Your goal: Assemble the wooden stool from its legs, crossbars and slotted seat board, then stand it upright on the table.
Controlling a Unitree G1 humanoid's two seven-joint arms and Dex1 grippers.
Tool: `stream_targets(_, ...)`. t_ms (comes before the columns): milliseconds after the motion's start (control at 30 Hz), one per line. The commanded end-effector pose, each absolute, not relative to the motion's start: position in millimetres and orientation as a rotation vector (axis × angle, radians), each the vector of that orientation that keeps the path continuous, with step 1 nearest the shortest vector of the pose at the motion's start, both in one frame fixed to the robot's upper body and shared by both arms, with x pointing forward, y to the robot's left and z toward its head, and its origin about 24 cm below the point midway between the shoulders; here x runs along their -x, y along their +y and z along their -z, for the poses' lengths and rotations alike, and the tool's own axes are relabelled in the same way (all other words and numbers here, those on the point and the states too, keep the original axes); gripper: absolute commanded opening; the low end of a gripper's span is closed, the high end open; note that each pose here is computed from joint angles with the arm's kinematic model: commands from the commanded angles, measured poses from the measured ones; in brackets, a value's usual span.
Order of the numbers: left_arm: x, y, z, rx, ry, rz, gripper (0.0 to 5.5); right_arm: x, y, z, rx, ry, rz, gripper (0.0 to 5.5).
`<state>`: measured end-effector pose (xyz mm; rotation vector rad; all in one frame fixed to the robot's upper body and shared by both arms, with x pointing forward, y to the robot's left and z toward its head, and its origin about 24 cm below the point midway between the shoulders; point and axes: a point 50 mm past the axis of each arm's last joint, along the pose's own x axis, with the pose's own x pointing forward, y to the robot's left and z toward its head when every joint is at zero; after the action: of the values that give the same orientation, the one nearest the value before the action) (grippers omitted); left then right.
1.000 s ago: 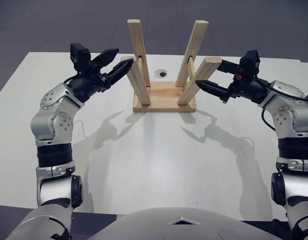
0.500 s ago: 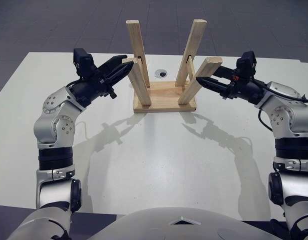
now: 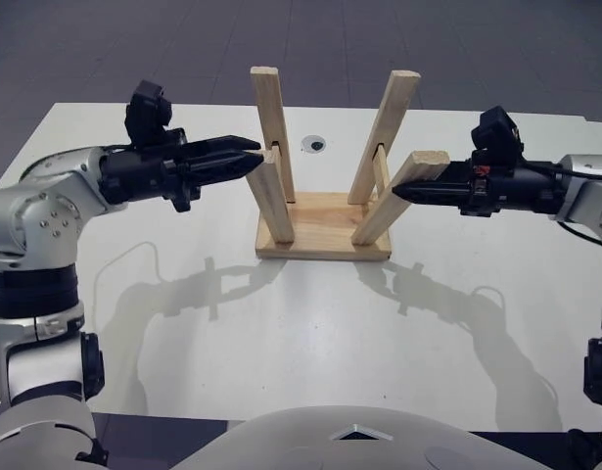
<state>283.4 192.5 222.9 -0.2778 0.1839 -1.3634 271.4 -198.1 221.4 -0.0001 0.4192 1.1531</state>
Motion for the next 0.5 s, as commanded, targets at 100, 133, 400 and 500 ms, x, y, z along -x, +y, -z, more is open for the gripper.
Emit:
stream_targets(100,-339.1,130.2,-235.3,0.414,0.507,1.299,1.15,-329.7,-165.1,-272.3,-0.268,0.484,-0.990,1.66)
stream_targets(133,-348.5,129.1,-232.3,0.449,0.525,1.245,1.15,-338.2,-159.5,-271.6,-0.309,0.498,-0.971,1.66)
stream_targets(400,-378.4,128.4,-172.3,0.641,0.700,0.951,1.16,-381.8,-105.9,-207.0,-0.526,0.724,-0.807,1.69)
stream_targets(500,-380.0,130.3,-150.9,0.578,0.727,0.904,1.15,-389.0,-100.4,-188.4,-0.515,0.745,-0.737,2.06)
